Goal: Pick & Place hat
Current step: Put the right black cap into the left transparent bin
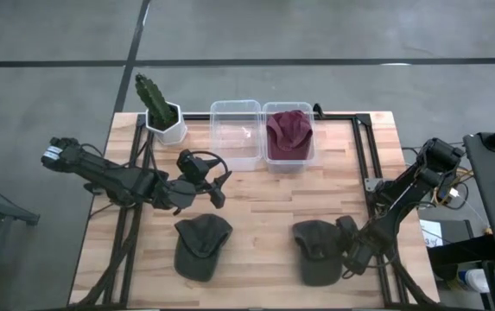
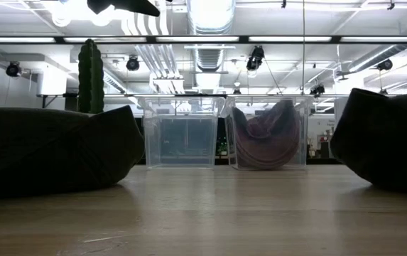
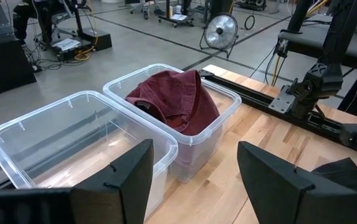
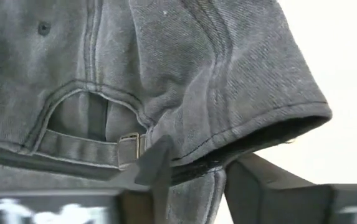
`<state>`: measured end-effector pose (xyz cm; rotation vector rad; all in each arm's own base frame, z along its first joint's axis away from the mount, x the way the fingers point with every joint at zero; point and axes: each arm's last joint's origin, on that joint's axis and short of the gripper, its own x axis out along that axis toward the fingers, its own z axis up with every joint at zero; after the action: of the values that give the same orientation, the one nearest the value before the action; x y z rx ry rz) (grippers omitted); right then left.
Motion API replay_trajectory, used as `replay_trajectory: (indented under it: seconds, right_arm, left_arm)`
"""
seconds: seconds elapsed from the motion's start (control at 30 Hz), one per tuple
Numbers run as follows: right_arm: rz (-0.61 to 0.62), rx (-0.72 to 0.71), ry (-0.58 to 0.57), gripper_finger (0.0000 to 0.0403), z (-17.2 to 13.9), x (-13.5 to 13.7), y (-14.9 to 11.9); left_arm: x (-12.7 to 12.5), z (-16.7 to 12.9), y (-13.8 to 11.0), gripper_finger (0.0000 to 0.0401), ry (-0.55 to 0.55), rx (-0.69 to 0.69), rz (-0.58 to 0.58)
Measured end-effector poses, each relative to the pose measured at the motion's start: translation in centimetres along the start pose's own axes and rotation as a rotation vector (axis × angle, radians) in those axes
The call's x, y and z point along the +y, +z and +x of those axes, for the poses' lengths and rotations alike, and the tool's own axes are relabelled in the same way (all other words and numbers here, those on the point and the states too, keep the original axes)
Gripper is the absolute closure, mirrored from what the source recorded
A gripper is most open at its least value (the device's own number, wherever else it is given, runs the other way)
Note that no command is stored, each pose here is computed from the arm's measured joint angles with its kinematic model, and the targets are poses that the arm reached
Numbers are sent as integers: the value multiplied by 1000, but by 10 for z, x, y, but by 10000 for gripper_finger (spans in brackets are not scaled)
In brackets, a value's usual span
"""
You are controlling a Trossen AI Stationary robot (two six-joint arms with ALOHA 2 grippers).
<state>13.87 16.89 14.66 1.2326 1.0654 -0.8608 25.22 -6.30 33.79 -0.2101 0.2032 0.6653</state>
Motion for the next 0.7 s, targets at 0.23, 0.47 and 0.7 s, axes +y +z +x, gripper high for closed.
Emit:
replay_trajectory:
  seconds: [0.23, 0.47, 0.7]
  right_arm:
    - [-28, -35, 24, 381, 1, 0, 2]
    - [-47, -72, 79, 387, -3, 5, 0]
    - [-60, -170, 267, 388, -24, 16, 4]
  left_arm:
    - [0, 0, 0, 176, -1, -1, -13]
    - [0, 0, 0, 176, -1, -1, -55]
    - [0, 0, 0, 176, -1, -1, -92]
